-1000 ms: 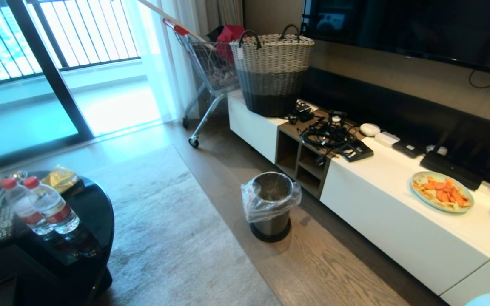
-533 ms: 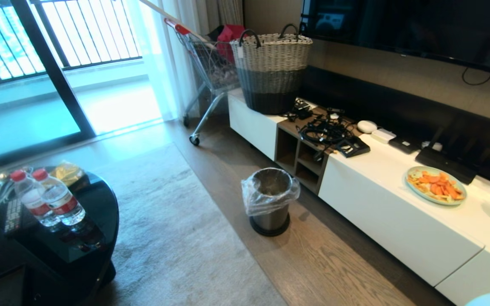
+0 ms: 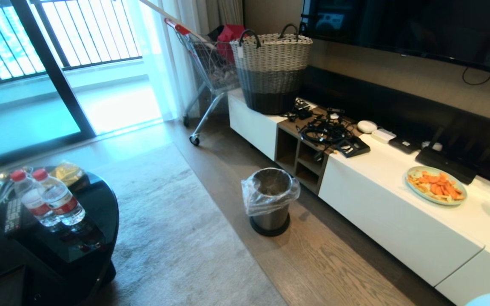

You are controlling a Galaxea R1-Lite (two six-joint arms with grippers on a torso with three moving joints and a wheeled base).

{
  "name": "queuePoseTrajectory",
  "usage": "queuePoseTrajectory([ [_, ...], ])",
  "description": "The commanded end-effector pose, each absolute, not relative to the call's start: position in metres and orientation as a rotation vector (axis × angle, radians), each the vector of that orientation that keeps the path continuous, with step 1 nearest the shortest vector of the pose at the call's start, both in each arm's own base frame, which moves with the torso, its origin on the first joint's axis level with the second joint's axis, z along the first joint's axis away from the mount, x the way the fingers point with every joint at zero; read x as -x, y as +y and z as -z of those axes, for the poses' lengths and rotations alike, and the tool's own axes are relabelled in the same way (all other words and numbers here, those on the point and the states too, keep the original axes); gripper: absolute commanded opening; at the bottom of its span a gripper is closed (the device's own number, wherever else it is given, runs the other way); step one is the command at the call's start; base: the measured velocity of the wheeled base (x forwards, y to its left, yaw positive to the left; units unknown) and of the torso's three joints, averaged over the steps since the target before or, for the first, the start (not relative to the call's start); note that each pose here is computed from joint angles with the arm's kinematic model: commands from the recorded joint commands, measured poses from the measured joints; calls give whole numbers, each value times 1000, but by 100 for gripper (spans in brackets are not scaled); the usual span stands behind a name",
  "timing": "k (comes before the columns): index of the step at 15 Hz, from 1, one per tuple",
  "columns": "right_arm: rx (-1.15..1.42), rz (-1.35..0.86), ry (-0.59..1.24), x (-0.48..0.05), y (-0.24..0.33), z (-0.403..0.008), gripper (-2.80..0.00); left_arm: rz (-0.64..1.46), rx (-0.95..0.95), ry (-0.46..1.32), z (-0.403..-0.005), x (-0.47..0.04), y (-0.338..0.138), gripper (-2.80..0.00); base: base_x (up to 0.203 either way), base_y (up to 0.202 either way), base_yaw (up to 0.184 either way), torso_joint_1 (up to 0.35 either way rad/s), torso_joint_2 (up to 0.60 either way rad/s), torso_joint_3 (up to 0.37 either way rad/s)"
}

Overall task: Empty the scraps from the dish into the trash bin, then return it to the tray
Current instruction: Put the bowl back to the table

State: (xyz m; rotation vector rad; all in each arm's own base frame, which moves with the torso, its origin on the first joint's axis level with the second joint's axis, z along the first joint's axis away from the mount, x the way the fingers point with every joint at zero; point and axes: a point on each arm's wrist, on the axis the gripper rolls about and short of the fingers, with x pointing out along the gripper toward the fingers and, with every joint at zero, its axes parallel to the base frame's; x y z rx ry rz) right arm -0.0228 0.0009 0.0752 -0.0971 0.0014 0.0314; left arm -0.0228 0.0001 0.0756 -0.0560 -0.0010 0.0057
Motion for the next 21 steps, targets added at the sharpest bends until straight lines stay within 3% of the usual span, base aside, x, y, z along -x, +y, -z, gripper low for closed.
queuePoseTrajectory([
  [1, 98, -32, 3, 23, 1, -75, -280, -6, 58, -2, -76, 23, 0, -280, 0, 0, 0, 0, 0, 0],
  [12, 97, -32, 1, 23, 1, -75, -280, -7, 57, 0, -76, 23, 0, -280, 0, 0, 0, 0, 0, 0],
  [21, 97, -31, 3, 23, 1, -75, -280, -6, 57, 0, -76, 23, 0, -280, 0, -9, 152, 3, 2, 3],
])
